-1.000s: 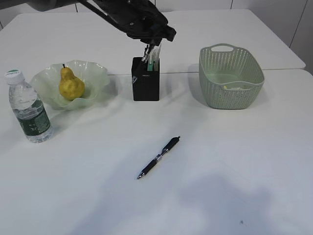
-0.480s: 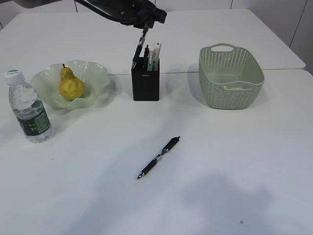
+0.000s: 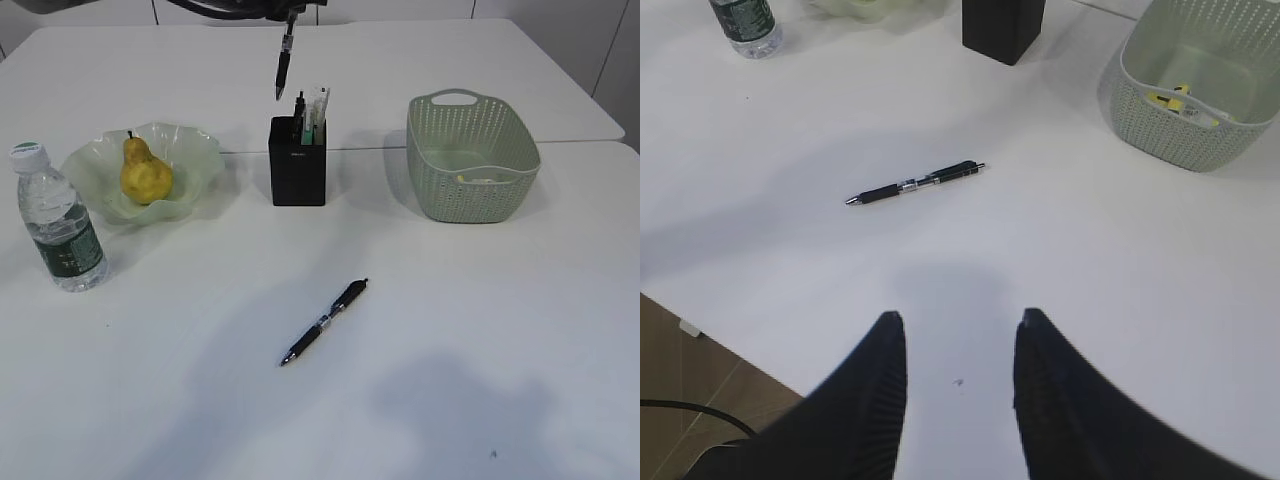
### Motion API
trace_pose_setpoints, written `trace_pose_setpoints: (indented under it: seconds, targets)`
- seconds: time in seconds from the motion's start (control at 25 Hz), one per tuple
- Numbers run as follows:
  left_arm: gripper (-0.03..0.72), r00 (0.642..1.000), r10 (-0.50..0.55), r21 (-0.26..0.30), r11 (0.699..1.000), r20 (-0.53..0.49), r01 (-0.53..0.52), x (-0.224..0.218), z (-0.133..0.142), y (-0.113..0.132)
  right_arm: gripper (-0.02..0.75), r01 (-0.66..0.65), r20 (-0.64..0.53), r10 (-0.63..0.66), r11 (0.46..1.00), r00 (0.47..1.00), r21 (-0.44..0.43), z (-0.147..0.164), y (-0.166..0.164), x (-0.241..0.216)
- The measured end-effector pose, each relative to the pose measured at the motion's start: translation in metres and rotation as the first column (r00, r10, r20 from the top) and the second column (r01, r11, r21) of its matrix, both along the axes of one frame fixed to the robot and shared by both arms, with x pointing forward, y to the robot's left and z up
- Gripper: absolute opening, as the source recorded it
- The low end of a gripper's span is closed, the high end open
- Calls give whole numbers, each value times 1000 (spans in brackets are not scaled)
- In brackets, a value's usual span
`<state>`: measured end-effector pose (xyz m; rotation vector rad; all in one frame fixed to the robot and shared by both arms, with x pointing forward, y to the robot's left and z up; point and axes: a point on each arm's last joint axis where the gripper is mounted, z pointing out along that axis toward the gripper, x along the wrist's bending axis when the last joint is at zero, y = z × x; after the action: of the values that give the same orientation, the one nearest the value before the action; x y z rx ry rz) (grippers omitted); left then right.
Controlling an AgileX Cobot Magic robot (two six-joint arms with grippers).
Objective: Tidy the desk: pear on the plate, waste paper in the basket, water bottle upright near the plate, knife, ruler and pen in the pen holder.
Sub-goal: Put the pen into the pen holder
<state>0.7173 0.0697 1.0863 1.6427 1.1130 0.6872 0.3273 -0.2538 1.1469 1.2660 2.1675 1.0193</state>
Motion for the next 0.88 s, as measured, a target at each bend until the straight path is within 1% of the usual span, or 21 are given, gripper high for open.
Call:
trace_pose_setpoints:
  seconds: [0.08, 0.28, 0.44, 0.72, 0.88]
  targets:
    - [85, 1000, 1, -10, 1000, 20, -1, 3, -3, -1, 300, 0, 0, 0, 1000, 1000, 0, 0, 0, 0]
    - [85, 1000, 1, -13, 1000, 31, -1, 10, -20, -5, 300, 0, 2, 0, 1000, 1000, 1, 0, 0, 0]
    - [85, 999, 3, -22, 1000, 50, -2, 14, -27, -7, 300, 0, 3, 0, 1000, 1000, 1, 0, 0, 0]
    - [85, 998, 4, -27, 1000, 59, -2, 20, -41, -9, 300, 0, 4, 0, 1000, 1000, 2, 0, 0, 0]
    - [85, 999, 4, -20, 1000, 54, -3, 22, -47, -9, 300, 0, 4, 0, 1000, 1000, 3, 0, 0, 0]
